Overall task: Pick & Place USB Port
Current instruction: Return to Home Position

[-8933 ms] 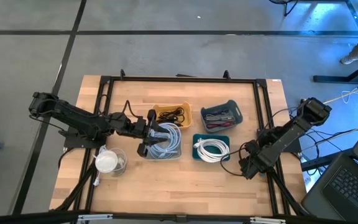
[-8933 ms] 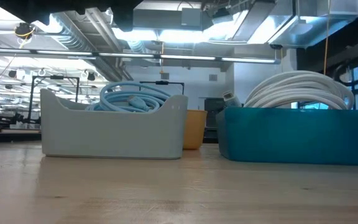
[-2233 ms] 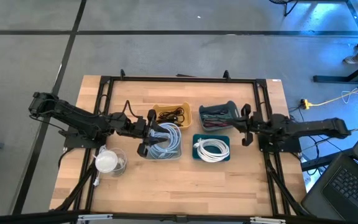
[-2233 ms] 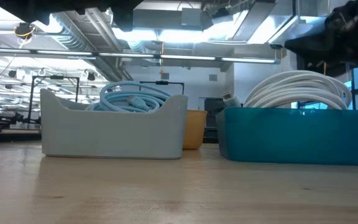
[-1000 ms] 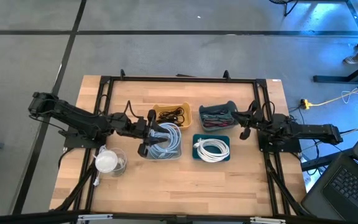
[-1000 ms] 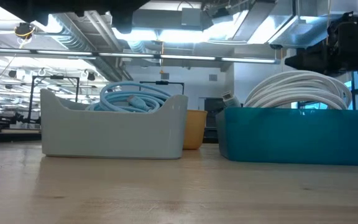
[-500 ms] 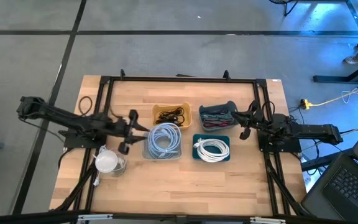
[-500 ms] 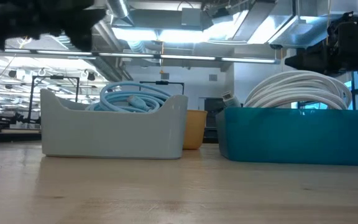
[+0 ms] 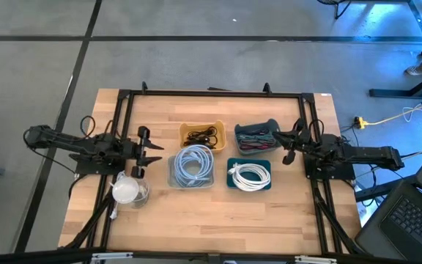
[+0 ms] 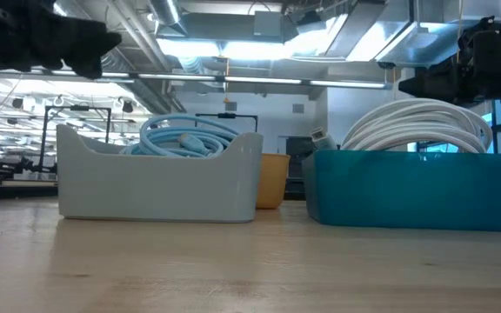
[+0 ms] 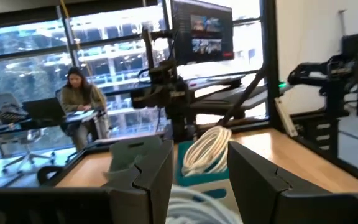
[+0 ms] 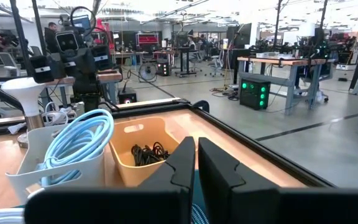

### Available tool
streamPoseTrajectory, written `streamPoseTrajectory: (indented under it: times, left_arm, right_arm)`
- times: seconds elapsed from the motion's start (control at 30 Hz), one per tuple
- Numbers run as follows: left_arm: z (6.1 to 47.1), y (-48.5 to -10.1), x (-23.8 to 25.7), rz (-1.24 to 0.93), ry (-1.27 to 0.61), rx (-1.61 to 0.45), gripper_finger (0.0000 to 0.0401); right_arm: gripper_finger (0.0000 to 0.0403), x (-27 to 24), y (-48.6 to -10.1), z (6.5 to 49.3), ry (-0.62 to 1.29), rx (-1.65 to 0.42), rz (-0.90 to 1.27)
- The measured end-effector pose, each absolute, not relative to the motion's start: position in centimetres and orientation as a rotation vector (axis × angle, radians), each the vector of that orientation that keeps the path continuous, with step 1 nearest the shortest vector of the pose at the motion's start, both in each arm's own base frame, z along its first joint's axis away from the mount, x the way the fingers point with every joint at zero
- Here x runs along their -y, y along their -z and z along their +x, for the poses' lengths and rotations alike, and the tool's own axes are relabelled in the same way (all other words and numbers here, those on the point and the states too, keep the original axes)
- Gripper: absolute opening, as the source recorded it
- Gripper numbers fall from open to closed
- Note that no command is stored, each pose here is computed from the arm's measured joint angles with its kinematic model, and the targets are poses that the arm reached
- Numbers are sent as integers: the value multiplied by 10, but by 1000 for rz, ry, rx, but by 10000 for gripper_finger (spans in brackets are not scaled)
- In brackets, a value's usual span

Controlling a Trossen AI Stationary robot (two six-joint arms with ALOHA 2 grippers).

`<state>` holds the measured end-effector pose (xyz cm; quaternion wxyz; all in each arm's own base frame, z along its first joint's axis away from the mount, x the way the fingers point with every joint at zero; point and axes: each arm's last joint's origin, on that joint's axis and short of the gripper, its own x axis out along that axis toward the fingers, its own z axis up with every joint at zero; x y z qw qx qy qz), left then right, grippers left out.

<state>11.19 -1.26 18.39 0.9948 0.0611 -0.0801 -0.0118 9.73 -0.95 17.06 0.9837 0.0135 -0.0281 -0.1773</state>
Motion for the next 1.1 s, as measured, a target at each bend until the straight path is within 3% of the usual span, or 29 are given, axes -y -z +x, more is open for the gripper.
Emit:
streamPoseTrajectory:
  times: [0.43, 1.1]
  left_arm:
    - [97, -168, 1, 7, 7, 17, 141]
    - [97, -168, -1, -23, -11, 19, 141]
  right_arm:
    - [23, 10, -171, 97, 357, 57, 27]
    - [23, 10, -171, 97, 357, 57, 27]
